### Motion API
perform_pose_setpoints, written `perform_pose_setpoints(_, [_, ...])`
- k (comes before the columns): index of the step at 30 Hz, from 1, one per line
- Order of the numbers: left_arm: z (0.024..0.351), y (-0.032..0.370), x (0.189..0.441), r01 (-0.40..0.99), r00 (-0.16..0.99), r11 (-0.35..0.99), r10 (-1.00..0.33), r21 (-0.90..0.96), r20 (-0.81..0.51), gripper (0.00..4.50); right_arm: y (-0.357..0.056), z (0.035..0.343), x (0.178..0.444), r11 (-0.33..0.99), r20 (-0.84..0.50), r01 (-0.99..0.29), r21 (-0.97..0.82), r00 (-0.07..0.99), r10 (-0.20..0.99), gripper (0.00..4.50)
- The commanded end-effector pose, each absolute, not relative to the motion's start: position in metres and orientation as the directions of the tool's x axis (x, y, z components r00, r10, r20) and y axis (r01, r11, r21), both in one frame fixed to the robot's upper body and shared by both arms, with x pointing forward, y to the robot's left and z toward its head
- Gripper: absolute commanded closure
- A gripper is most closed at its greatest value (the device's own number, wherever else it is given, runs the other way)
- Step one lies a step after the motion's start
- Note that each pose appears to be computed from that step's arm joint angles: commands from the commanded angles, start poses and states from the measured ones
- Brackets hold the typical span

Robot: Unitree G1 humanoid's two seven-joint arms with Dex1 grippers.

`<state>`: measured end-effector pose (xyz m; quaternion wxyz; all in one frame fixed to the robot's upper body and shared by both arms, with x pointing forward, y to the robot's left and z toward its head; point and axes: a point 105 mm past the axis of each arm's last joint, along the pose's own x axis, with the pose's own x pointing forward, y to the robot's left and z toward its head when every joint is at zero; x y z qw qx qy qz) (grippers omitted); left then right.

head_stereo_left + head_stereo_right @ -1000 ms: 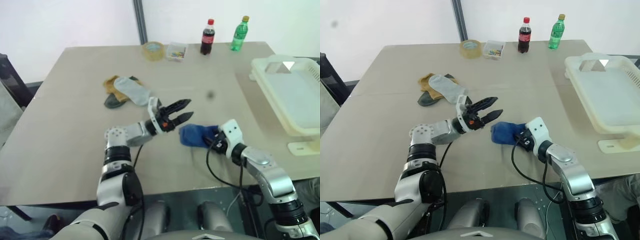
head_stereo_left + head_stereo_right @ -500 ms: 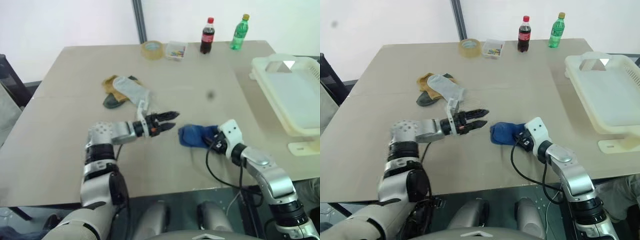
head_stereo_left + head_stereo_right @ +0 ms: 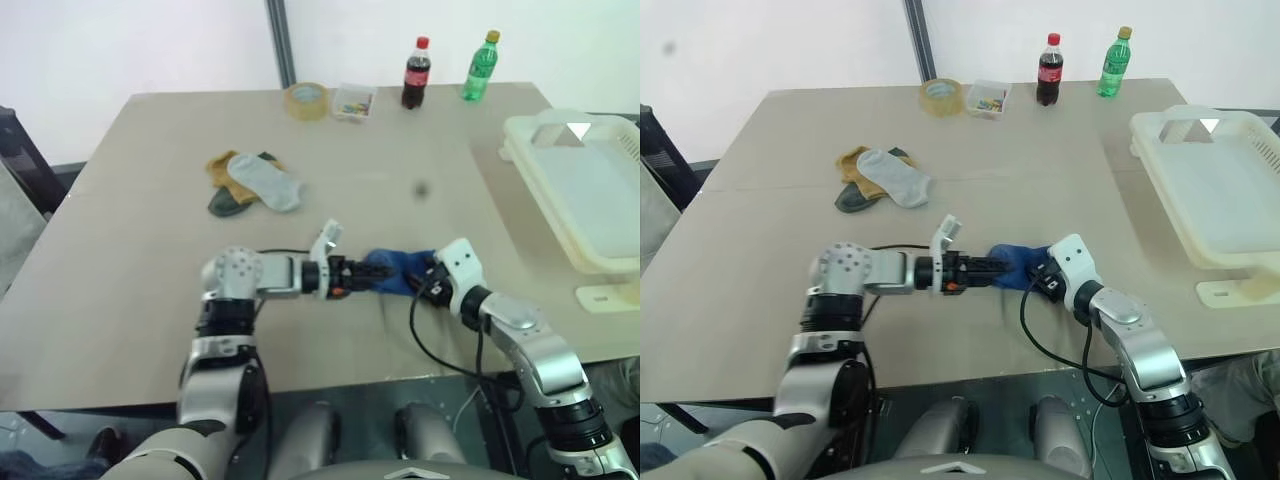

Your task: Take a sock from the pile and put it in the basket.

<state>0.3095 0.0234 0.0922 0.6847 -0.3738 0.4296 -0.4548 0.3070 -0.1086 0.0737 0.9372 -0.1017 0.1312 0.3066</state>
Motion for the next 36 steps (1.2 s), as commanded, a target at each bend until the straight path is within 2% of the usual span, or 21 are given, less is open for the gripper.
perform_pose_setpoints(1, [0.109,0.02,0.321,0.251,0.294,0.133,-0.954,-0.959,-0.055,0.85,-0.115,0.051,0.301,0.803,-0.391,-0.59,-0.092,0.763,0.516,1.79])
perform_pose_setpoints(4, [0.123,0.026,0.332,0.229,0.357,-0.003,-0.93,-0.973,0.086,0.85,-0.117,0.052,0.299,0.802,-0.392,-0.588,-0.1,0.764,0.512,1.79])
perform_pose_setpoints(11, [0.152,0.035,0.337,0.288,0.382,-0.135,-0.892,-0.948,0.243,0.85,-0.12,0.056,0.296,0.796,-0.397,-0.593,-0.12,0.764,0.509,1.79])
perform_pose_setpoints(22, [0.142,0.0,0.319,0.224,0.279,-0.175,-0.931,-0.959,0.235,0.85,-0.12,0.059,0.299,0.78,-0.397,-0.607,-0.15,0.76,0.515,1.79])
perform_pose_setpoints(26, [0.13,-0.013,0.309,0.188,0.215,-0.129,-0.962,-0.974,0.169,0.85,-0.117,0.064,0.294,0.736,-0.411,-0.65,-0.19,0.734,0.541,1.79])
perform_pose_setpoints(32, [0.12,-0.019,0.303,0.185,0.163,-0.07,-0.981,-0.98,0.101,0.85,-0.119,0.09,0.287,0.687,-0.386,-0.675,-0.268,0.729,0.566,1.79])
perform_pose_setpoints(36, [0.116,-0.019,0.309,0.174,0.177,-0.059,-0.98,-0.983,0.09,0.85,-0.12,0.108,0.278,0.634,-0.398,-0.712,-0.304,0.699,0.594,1.79])
